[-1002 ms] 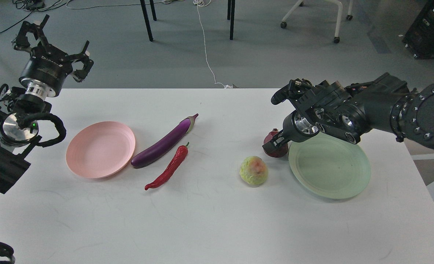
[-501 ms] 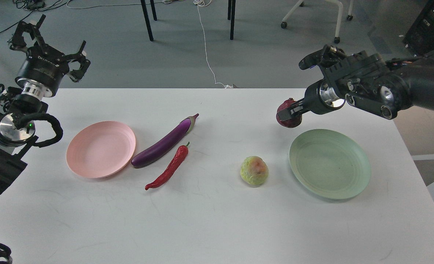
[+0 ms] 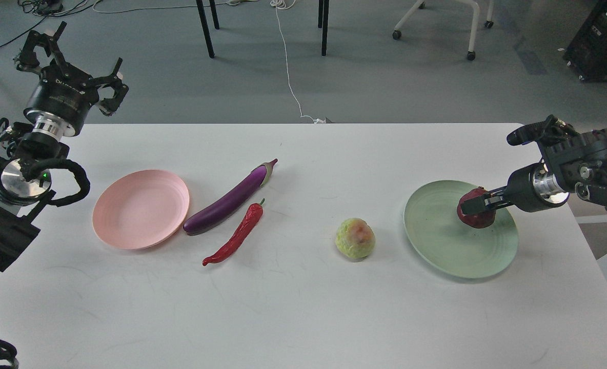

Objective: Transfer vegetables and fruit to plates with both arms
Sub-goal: 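Place the pomegranate on the pale green plate and release, then grasp the pale green fig with the right gripper, then place the fig on the pale green plate beside the pomegranate, then raise the right gripper away and move the left gripper forward, then grasp the red chili pepper with the left gripper, then place the chili pepper on the pink plate and release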

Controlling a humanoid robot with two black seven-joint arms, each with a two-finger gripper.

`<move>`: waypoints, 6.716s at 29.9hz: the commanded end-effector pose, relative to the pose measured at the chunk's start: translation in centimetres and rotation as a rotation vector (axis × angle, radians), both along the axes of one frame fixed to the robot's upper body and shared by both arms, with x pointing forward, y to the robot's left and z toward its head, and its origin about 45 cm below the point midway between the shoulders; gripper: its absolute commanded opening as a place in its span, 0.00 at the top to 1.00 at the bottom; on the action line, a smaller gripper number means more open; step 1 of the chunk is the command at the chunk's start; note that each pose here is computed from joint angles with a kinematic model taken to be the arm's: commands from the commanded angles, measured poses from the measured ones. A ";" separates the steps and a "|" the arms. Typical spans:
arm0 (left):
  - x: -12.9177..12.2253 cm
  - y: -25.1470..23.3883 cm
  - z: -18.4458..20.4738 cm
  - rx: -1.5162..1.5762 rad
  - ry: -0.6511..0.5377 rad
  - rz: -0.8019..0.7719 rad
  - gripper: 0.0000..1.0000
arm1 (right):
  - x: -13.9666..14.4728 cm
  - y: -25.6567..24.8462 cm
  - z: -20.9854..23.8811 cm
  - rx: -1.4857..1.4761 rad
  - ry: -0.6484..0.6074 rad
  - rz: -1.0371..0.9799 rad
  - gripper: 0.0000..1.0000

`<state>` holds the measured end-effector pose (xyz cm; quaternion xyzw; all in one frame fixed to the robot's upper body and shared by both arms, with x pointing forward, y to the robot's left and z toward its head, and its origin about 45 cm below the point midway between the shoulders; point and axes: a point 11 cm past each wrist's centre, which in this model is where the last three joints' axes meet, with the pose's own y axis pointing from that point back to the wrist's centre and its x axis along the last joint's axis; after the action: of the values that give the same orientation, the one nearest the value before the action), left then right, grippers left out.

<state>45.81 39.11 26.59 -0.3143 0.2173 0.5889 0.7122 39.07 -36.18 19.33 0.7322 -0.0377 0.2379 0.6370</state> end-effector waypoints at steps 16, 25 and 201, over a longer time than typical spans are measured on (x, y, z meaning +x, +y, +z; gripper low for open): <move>0.0 -0.1 0.3 0.000 -0.006 -0.006 0.02 | 3.7 10.9 5.7 0.068 -0.053 0.196 0.02; -0.4 1.0 0.4 0.016 -0.004 0.009 0.02 | 0.9 21.1 2.4 0.129 0.072 0.346 0.03; -5.6 -4.4 -8.4 2.216 -0.278 -0.548 0.21 | 5.3 -2.2 3.2 1.673 -0.339 -1.201 0.01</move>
<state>39.01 36.24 16.83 0.4959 -0.4187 0.2425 0.7211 44.58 -38.28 22.84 0.7587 -0.6362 -0.1175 -0.0755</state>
